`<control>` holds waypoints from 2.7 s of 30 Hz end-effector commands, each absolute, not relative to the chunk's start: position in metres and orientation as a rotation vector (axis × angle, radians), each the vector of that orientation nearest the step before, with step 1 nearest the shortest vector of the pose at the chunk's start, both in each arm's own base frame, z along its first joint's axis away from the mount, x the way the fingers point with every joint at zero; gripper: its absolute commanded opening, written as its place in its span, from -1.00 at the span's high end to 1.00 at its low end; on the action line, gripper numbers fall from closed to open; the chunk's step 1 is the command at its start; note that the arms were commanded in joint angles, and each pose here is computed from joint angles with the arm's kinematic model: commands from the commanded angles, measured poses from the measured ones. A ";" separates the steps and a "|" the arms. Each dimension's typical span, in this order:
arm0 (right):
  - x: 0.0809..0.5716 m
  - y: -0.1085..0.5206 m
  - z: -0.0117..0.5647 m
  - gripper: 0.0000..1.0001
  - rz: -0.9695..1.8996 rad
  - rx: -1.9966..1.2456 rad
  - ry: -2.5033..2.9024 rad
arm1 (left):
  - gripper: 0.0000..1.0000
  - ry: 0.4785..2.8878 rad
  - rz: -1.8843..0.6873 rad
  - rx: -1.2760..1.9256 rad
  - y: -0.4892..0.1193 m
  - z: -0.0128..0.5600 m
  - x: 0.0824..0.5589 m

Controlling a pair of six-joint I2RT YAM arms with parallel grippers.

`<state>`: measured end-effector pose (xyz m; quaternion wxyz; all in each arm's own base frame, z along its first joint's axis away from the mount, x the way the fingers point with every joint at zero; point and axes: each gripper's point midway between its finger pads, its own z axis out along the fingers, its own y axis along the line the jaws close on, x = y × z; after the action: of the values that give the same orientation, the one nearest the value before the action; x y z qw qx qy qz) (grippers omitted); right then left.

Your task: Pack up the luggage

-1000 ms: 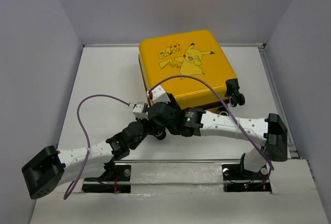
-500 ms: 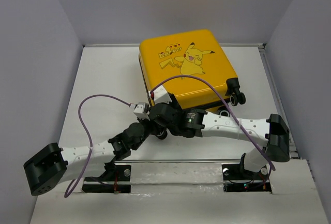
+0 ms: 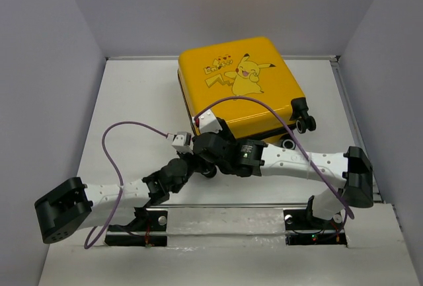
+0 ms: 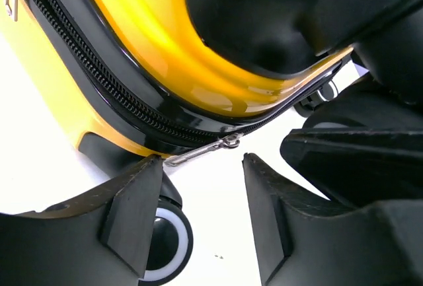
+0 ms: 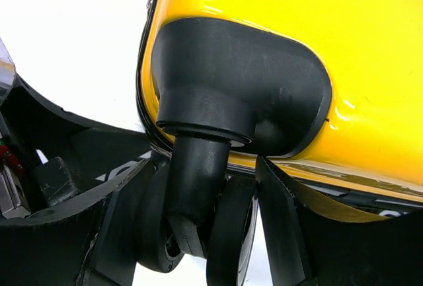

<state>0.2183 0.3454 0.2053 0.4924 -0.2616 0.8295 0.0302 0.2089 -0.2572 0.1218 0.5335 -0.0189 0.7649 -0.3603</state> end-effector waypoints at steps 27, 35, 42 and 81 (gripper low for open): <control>0.194 0.381 0.247 0.86 0.350 -0.550 1.901 | 0.88 1.438 -1.065 -0.322 -0.256 0.237 0.231; 0.193 0.344 0.234 0.86 0.270 -0.504 1.928 | 0.88 1.510 -0.961 -0.326 -0.229 0.203 0.225; 0.190 0.339 0.241 0.86 0.299 -0.485 1.930 | 0.81 1.563 -1.024 -0.177 -0.242 0.194 0.207; 0.174 0.377 0.255 0.86 0.659 -0.512 1.893 | -0.19 1.604 -0.963 -0.115 -0.295 0.190 0.210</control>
<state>0.1990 0.3332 0.2175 0.5140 -0.2222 0.8172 0.1367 0.1952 -0.2742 0.1021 0.5363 0.0207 0.7804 -0.3209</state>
